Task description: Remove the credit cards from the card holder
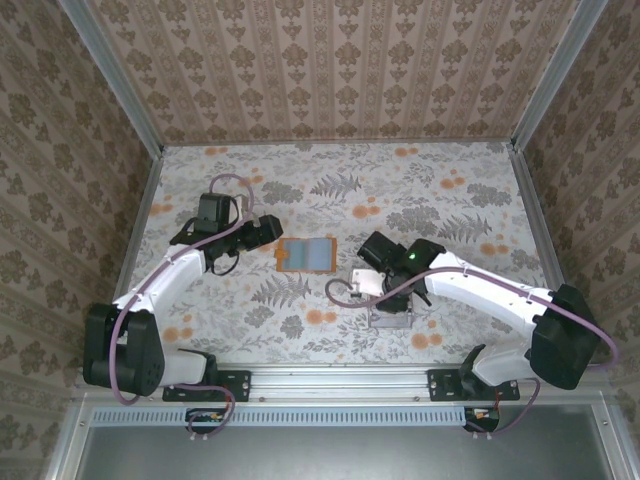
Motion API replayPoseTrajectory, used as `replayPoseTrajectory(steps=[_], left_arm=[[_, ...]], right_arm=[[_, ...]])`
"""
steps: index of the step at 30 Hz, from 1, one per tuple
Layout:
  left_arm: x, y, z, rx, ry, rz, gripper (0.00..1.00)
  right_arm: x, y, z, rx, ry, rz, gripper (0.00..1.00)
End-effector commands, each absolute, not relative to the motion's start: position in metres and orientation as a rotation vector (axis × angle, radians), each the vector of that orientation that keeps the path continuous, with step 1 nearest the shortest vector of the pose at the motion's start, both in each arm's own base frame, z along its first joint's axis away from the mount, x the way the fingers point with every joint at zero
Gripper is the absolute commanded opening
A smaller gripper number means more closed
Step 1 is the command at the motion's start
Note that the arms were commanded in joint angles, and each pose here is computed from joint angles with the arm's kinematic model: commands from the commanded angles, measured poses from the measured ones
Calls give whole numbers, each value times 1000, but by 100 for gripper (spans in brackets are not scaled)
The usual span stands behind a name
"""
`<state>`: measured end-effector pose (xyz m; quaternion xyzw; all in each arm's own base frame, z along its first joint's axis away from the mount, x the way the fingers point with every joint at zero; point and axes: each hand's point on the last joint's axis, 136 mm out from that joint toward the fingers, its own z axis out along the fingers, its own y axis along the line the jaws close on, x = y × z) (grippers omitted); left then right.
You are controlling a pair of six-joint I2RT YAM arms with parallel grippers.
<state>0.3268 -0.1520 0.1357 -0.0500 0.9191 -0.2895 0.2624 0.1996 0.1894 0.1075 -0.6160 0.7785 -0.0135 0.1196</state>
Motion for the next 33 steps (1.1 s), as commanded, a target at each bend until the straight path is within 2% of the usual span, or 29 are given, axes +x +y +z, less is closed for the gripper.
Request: replayPoseTrajectory(steps=[1,6,12,16,19,23,25,33], left_arm=[[324,-150,132,-146,2494,-795,95],[318,-152,117,-157,2533,-821,81],[312,-155,101,-157,2593,-838,57],[311,-159,93,-156,2622,-852,49],[310,-164,86,-145,2649,-855,39],[309,-169,75,-129,2688,-852,38],[310,-173,71,-124,2701,-860,35],[315,-186,56,-83,2755,-840,33]], right_arm=[[230,219,134,-1508,2316,57,27],[269,262,152,-1076,2453,302,20],[309,301,146,-590,2676,504,0],[325,319,128,-356,2780,591,0],[335,320,111,-197,2824,591,0],[346,306,87,10,2878,540,0],[348,304,78,48,2895,534,0],[355,289,48,132,2957,430,0]])
